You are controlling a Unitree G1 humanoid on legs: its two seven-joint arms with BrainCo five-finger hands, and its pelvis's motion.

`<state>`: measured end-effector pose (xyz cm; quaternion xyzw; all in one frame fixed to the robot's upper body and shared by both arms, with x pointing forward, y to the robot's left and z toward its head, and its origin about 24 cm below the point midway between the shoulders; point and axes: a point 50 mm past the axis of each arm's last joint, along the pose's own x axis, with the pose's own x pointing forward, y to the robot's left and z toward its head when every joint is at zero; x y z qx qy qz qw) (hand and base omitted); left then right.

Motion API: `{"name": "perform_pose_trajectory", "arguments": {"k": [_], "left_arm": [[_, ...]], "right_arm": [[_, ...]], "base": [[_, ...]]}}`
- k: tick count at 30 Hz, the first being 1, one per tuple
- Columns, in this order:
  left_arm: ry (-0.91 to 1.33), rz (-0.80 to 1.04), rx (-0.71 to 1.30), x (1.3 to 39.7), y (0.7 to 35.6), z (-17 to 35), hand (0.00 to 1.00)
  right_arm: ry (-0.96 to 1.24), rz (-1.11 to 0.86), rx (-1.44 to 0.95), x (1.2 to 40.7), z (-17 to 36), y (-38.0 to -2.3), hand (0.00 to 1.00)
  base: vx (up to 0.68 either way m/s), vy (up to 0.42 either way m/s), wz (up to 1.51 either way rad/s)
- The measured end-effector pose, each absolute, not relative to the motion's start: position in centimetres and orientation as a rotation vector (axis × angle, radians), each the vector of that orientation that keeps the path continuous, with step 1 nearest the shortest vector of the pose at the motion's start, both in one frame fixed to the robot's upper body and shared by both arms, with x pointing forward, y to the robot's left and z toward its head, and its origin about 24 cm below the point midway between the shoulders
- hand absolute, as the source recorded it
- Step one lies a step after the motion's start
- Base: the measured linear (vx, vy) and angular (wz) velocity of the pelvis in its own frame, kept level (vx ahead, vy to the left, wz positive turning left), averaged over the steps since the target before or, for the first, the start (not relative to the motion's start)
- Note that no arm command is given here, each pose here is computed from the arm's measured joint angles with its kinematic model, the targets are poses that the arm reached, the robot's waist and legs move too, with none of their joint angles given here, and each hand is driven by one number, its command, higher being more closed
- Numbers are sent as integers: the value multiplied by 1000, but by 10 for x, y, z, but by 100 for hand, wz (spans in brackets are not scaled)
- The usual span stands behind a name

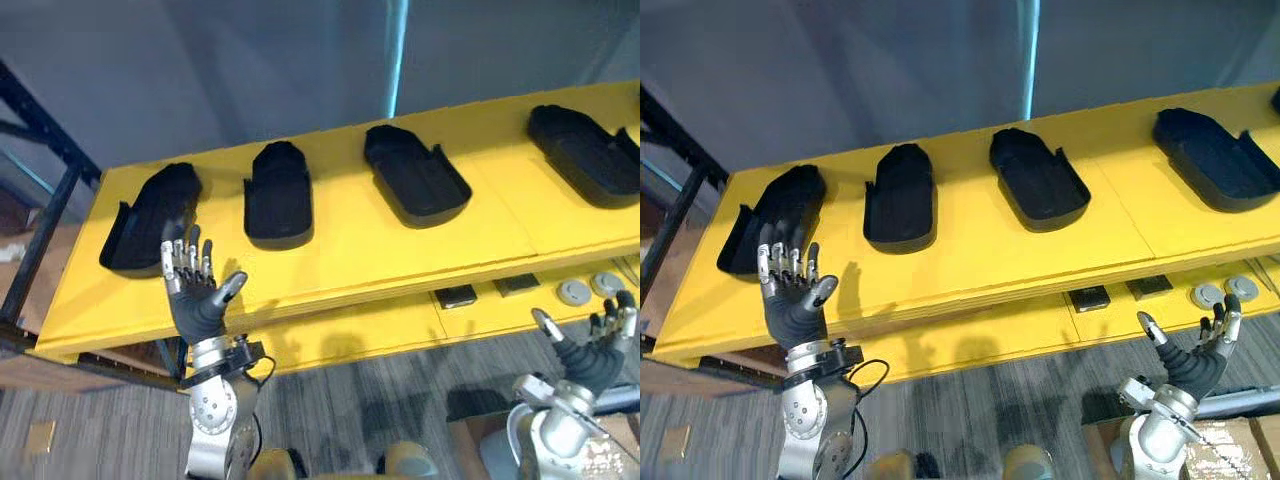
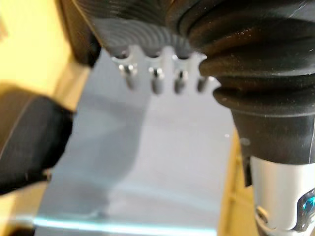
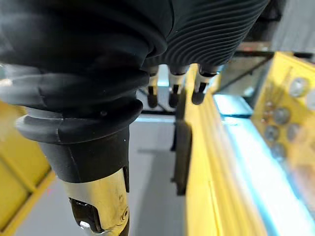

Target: Walk over and take plastic housings, then place them on the shelf

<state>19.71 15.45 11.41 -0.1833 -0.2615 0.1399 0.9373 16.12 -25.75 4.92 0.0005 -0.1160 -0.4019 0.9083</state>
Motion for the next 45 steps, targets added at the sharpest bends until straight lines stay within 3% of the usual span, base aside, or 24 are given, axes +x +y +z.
{"name": "perform_pose_trajectory", "arguments": {"k": [7,12,20,23,29,31,36,45], "left_arm": [[-628,211,-240,199,156,129,0],[-625,270,-156,203,176,132,0],[-333,603,-73,191,219,81,0],[-253,762,-46,184,240,61,0],[-164,1270,104,137,296,29,0],[-174,1316,150,126,306,30,0],[-209,1255,200,126,311,34,0],[-126,1049,48,136,308,16,0]], "right_arm": [[-139,-841,74,158,23,-263,0],[-157,-817,70,165,26,-272,0],[-218,-833,-48,194,56,-333,0],[-212,-835,-24,197,56,-341,0],[-85,-780,108,201,30,-350,0],[-61,-720,181,206,24,-347,0],[-64,-615,348,218,20,-347,0],[-86,-464,408,238,27,-346,0]], "base": [[22,70,11],[70,-129,39],[46,-144,13],[-9,-3,17],[-14,48,14],[-4,14,7],[-39,-4,5],[-12,-1,2]]}}
